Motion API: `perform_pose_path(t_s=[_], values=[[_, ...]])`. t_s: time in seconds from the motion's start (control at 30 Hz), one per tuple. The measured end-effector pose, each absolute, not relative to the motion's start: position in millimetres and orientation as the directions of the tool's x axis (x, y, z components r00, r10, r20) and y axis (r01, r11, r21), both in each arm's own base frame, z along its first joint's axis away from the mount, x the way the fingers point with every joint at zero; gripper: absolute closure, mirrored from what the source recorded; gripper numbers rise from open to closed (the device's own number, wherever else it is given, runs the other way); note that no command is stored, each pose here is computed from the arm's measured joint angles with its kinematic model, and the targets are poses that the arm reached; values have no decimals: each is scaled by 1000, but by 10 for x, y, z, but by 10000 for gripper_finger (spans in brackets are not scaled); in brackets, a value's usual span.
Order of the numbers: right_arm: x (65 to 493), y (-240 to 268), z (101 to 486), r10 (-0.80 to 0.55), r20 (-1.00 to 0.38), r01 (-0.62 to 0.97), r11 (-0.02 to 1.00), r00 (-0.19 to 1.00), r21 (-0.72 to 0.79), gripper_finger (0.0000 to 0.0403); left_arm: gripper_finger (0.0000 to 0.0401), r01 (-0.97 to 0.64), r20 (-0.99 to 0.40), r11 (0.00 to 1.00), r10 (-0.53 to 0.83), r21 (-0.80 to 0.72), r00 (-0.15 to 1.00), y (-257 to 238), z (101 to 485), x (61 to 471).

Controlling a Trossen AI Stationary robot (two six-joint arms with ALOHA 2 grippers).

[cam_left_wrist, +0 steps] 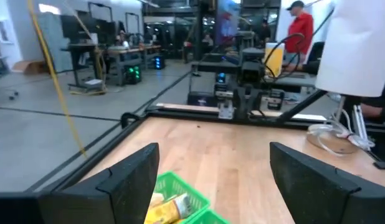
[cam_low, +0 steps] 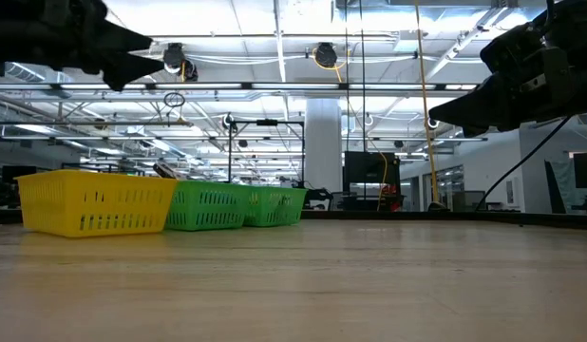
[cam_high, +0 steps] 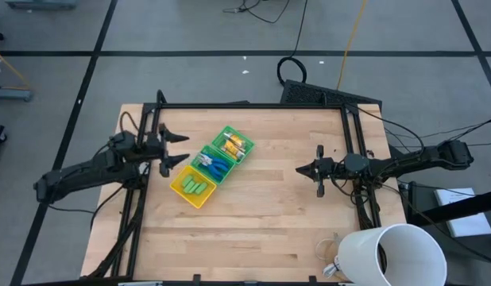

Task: Pick & Place School Supplies
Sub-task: Return to home position

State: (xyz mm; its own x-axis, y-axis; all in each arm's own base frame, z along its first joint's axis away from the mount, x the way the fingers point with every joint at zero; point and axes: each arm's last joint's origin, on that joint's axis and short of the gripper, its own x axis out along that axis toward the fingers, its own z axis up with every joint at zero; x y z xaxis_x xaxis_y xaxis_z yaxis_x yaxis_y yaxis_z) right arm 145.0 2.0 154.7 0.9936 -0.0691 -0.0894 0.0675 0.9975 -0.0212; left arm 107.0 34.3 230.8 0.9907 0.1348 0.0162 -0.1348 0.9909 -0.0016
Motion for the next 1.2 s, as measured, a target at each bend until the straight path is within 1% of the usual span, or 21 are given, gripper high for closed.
perform_pose_path(t_s=[0.1, 0.17, 0.37, 0.53, 0.63, 0.77, 0.9, 1.2], values=[[1451, 20, 1547, -69, -89, 67, 998, 994, -21, 394, 93, -178, 25, 984, 178, 5, 984, 306, 2305, 939], [1451, 20, 1546, -69, -90, 67, 998, 994, -21, 394, 93, -199, 58, 980, 198, 16, 979, 281, 2323, 858], [1451, 20, 1547, -69, -89, 67, 998, 994, -21, 394, 93, -195, 84, 981, 192, 24, 978, 223, 2308, 722], [1451, 20, 1547, -68, -89, 67, 998, 994, -21, 394, 93, -155, 74, 988, 155, 3, 985, 208, 2225, 763], [1451, 20, 1547, -68, -89, 67, 998, 994, -21, 394, 93, -125, 78, 992, 125, -12, 989, 206, 2077, 833], [1451, 20, 1547, -69, -89, 67, 998, 994, -21, 394, 93, -97, 151, 995, 95, 2, 984, 196, 1975, 891], [1451, 20, 1548, -69, -89, 67, 998, 994, -21, 394, 93, -119, 128, 993, 120, -11, 985, 204, 1845, 927], [1451, 20, 1547, -69, -89, 67, 998, 994, -21, 394, 93, -60, 137, 998, 59, 2, 989, 146, 1806, 949]])
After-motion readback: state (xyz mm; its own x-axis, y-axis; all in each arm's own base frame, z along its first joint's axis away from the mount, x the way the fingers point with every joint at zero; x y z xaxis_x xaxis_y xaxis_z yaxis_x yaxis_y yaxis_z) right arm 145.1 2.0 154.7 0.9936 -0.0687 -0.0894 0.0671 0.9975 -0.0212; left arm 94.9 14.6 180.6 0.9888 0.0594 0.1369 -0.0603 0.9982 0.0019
